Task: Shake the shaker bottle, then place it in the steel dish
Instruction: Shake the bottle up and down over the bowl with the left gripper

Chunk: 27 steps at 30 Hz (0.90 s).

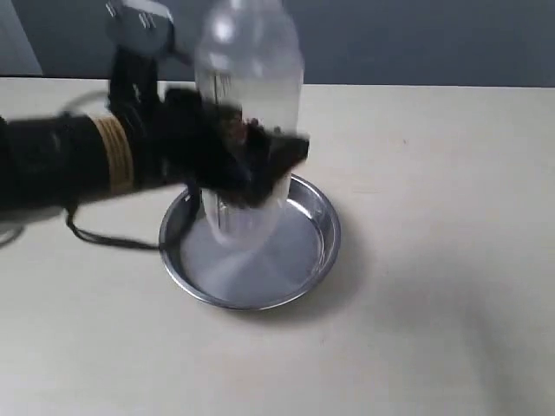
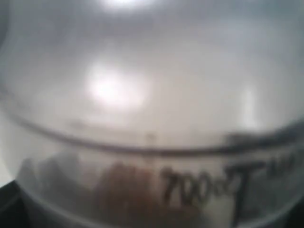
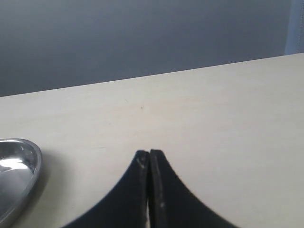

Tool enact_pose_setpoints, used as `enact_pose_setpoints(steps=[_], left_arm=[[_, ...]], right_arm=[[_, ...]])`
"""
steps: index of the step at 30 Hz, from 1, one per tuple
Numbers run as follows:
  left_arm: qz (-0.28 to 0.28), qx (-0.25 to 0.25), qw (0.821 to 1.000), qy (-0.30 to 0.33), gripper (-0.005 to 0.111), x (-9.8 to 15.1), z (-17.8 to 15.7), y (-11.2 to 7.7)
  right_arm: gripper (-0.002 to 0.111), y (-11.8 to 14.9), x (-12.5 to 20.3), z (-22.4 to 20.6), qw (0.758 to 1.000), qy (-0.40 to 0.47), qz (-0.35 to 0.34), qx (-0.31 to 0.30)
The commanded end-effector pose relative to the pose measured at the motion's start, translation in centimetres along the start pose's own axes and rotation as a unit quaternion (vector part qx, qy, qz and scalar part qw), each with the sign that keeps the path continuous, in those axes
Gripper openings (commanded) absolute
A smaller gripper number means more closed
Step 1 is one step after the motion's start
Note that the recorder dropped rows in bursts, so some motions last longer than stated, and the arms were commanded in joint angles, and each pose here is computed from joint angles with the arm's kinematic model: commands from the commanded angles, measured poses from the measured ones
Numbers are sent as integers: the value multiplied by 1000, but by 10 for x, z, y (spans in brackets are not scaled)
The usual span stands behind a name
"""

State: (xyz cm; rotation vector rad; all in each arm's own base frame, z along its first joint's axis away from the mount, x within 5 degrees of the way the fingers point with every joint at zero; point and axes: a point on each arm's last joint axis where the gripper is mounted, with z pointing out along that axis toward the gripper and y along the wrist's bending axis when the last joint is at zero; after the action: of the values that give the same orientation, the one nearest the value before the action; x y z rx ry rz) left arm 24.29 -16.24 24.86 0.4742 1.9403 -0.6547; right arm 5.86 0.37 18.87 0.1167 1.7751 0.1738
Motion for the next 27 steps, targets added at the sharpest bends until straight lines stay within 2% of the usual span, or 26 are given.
enact_pose_setpoints(steps=[1,2,3,4,5,6,8,9,10,11,12,13,14,15,16,17,18,19,20,21,22,23,24,25,26,27], left_arm=[[36,11,997,-68,0,-42,-13,-9],[45,7,995,-93,0,-59,-22,-12],[39,-7,994,-97,0,-65,-27,-11],[33,-17,996,-77,0,-55,-23,-8],[22,-26,999,-40,0,-34,-15,-2],[-7,-39,999,23,0,2,4,10],[19,0,996,-82,0,-48,-17,-7],[69,6,987,-145,0,-83,-42,-18],[66,-18,990,-121,0,-78,-41,-14],[43,-40,996,-63,0,-51,-28,-4],[-1,-61,997,44,0,12,-5,14],[-14,-56,997,55,0,23,1,17],[-14,-27,1000,5,0,6,-4,9],[8,8,997,-73,0,-26,-19,-4],[38,17,992,-121,0,-51,-32,-11],[48,6,990,-135,0,-63,-40,-13],[31,-16,994,-104,0,-54,-37,-8],[13,-46,999,-13,0,-13,-18,5],[-20,-55,997,43,0,22,-3,15],[-30,-44,998,25,0,17,-2,13],[-8,5,997,-75,0,-25,-17,-3],[25,21,991,-126,0,-50,-31,-12],[52,5,990,-131,0,-62,-39,-15],[40,-17,996,-82,0,-44,-31,-9],[14,-44,999,18,0,6,-9,7],[-3,-44,998,40,0,23,-2,11]], right_arm=[[-1,0,-1,0,1000,-5,-3,-1],[-1,0,-1,0,1000,-5,-3,-1],[-1,0,-1,0,1000,-5,-3,-1],[-1,0,-1,0,1000,-4,-3,-1],[-1,0,-1,0,1000,-4,-3,-1],[-1,0,0,0,1000,-3,-5,0],[-1,0,0,0,1000,-2,-6,0],[-1,0,0,0,1000,-2,-6,0],[-1,0,0,0,1000,-2,-6,0],[-1,0,0,0,1000,-2,-6,0],[-1,0,0,0,1000,-2,-6,0],[-1,0,0,0,1000,-2,-6,0],[-1,0,0,0,1000,-2,-6,0],[-1,0,0,0,1000,-2,-6,0],[-1,0,0,0,1000,-3,-6,0],[-1,0,0,0,1000,-3,-6,0],[-1,0,0,0,1000,-3,-6,0],[-1,0,-1,0,1000,-5,-2,-1],[-1,0,-1,0,1000,-5,-2,-1],[-1,0,-1,0,1000,-5,-2,-1],[-1,0,-1,0,1000,-5,-2,-1],[-1,0,-1,0,1000,-5,-2,-1],[-1,0,-1,0,1000,-5,-2,-1],[-1,0,-1,0,1000,-5,-2,-1],[-1,0,-1,0,1000,-5,-2,-1],[-1,0,-1,0,1000,-5,-2,-1]])
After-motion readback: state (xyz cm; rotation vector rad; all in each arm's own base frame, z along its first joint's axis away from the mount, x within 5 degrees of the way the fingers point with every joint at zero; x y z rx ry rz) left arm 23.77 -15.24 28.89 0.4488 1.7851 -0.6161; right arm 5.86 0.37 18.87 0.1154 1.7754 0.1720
